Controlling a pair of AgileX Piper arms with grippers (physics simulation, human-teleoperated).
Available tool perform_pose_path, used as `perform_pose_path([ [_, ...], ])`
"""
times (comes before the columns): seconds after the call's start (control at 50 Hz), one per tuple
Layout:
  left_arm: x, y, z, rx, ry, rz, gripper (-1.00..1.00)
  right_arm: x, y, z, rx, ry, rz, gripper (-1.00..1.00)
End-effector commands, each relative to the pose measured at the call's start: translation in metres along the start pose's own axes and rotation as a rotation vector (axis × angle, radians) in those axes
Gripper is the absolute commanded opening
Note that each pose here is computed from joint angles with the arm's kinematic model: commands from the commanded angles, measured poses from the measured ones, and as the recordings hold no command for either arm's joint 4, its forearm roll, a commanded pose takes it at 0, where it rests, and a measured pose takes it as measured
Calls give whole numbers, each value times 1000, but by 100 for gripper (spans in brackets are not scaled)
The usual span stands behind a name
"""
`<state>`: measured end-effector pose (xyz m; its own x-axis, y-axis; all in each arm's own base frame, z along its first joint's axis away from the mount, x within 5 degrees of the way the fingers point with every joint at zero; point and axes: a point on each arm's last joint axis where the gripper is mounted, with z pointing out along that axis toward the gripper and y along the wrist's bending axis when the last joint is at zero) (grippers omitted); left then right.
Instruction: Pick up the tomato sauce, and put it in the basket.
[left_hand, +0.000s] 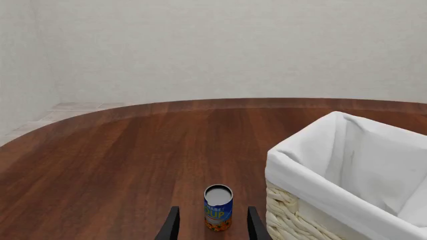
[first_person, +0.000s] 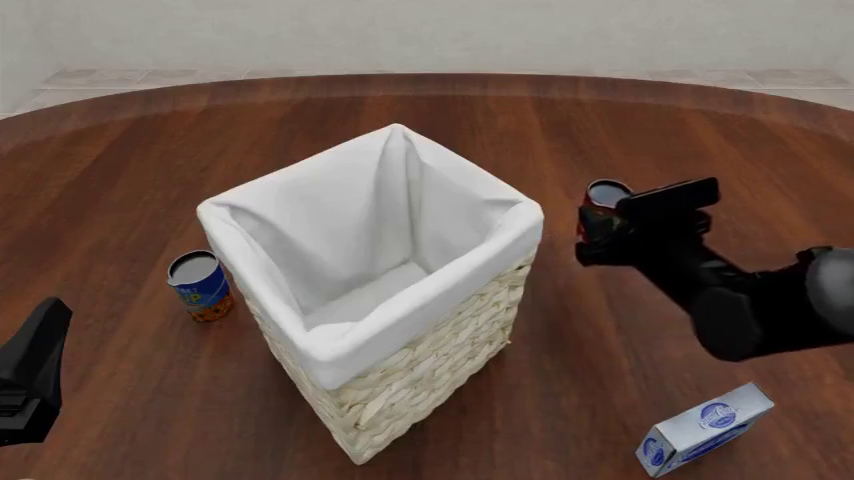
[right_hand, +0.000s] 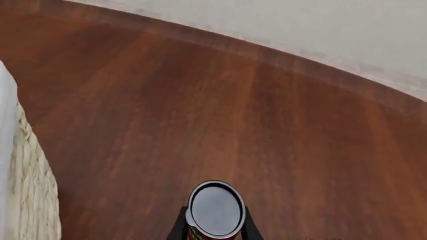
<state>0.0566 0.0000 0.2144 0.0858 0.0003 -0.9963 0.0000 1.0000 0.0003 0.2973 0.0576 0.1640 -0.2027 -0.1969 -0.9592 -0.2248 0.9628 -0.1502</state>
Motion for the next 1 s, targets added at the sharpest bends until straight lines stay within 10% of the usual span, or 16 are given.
perform_pose_path([
  [0.02, 0, 0, 0, 0, 0, 0, 100, -14, -1, -17, 0, -23, 5, -100],
  [1.0, 0, 0, 0, 0, 0, 0, 100, -111, 3, -127, -79, -113, -33, -100],
])
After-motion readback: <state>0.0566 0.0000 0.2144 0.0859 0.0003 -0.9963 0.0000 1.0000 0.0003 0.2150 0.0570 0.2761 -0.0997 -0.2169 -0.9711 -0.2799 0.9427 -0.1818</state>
